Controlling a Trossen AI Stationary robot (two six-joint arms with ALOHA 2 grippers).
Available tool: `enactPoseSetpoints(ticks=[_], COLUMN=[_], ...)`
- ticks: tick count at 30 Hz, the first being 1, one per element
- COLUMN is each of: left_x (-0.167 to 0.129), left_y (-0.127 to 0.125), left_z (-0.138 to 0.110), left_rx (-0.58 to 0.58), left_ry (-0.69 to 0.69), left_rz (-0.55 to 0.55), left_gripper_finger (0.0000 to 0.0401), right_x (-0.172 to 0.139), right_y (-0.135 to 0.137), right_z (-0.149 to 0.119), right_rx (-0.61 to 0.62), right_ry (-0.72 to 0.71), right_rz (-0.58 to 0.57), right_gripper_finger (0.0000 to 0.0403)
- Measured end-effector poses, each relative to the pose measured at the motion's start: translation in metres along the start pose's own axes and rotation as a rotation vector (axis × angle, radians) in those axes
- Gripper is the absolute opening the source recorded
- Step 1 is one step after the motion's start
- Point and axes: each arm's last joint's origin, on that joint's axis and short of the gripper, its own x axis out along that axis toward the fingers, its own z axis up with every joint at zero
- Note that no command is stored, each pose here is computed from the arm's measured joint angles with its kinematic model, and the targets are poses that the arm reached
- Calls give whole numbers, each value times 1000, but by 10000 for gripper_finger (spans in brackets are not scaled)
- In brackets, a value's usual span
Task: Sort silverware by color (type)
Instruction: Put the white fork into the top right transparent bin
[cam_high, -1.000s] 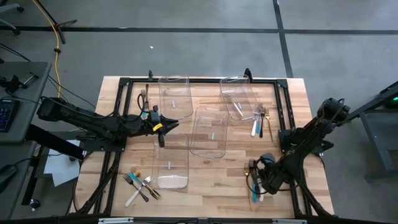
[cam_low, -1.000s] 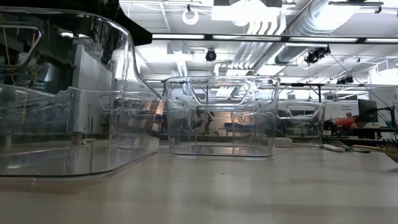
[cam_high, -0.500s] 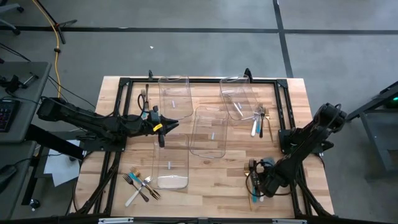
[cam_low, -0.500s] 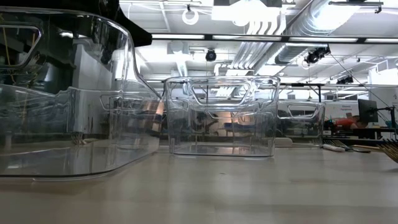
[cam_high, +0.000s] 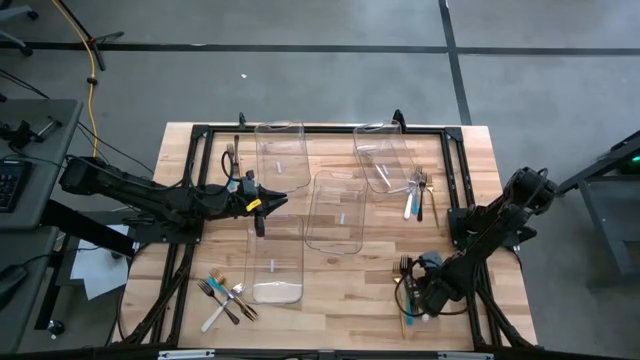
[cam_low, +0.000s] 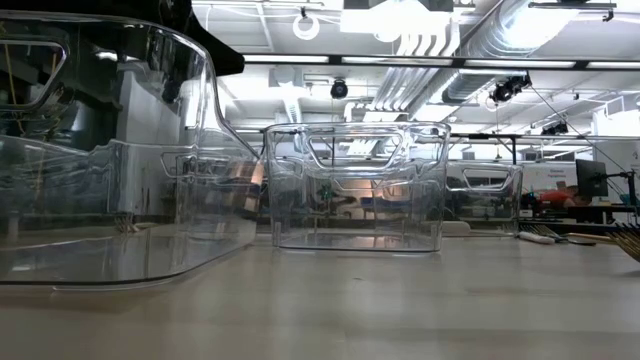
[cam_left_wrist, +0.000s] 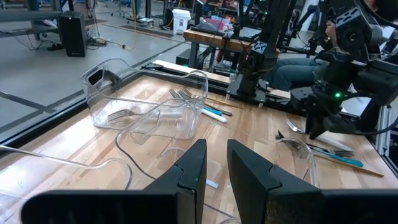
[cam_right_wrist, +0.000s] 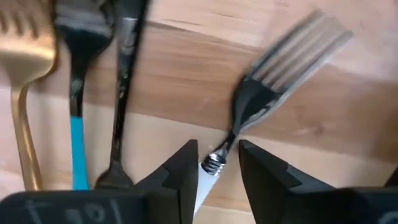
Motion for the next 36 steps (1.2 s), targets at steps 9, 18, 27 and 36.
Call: enactPoseSetpoints(ticks=[9, 18, 27, 36], left_x=[0, 0, 0, 0], left_y=[0, 0, 0, 0], left_z=[0, 0, 0, 0], left_rx=[0, 0, 1, 1], left_ry=[0, 0, 0, 0], left_rz=[0, 0, 0, 0], left_gripper_finger=[56, 56, 56, 56], right_x=[0, 1, 1, 1], right_y=[1, 1, 0, -2], right_z=[3, 5, 6, 7], right_rx=[-343, -542, -481, -470], right_ry=[-16, -22, -30, -48], right_rz=[-1, -7, -20, -40], right_gripper_finger=[98, 98, 71, 12])
